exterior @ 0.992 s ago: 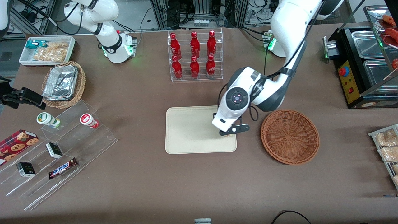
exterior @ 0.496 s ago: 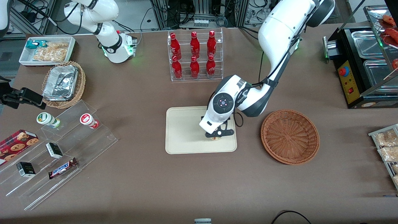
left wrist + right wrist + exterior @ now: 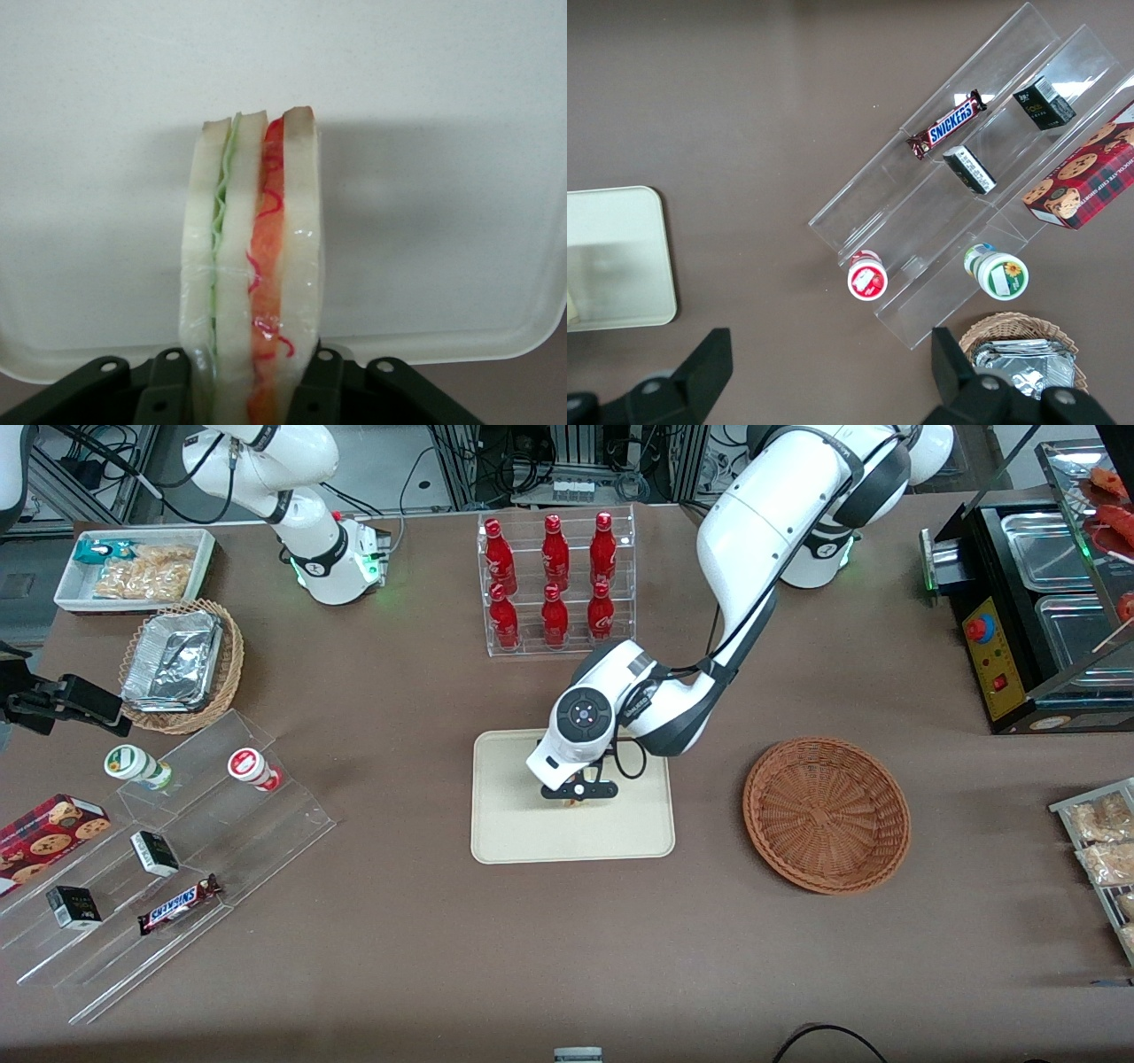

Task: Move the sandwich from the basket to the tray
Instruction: 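Lower the sandwich onto the tray and open the left gripper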

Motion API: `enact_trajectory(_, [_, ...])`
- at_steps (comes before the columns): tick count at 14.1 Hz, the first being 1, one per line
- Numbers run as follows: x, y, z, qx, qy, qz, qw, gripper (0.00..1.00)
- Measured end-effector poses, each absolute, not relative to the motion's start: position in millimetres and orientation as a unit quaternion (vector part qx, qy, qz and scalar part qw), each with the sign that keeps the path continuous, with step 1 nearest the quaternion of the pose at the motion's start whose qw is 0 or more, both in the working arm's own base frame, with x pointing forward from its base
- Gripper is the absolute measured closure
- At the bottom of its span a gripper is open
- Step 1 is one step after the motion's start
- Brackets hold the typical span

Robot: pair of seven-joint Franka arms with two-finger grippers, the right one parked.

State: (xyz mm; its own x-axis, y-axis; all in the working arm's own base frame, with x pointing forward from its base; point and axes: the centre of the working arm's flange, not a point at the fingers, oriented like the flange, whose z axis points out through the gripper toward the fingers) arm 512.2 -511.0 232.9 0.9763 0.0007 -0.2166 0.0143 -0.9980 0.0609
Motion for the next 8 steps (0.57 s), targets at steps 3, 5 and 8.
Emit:
enact_trajectory(3, [523,-507,239,0.997,-0.009,-0.08,0.016,0.26])
enact_trajectory(5, [534,-505,252,0.998,-0.012,-0.059,0.015,0.06])
enact_trajectory(8, [559,-494,275,0.999,0.001,-0.029,0.019,0.0])
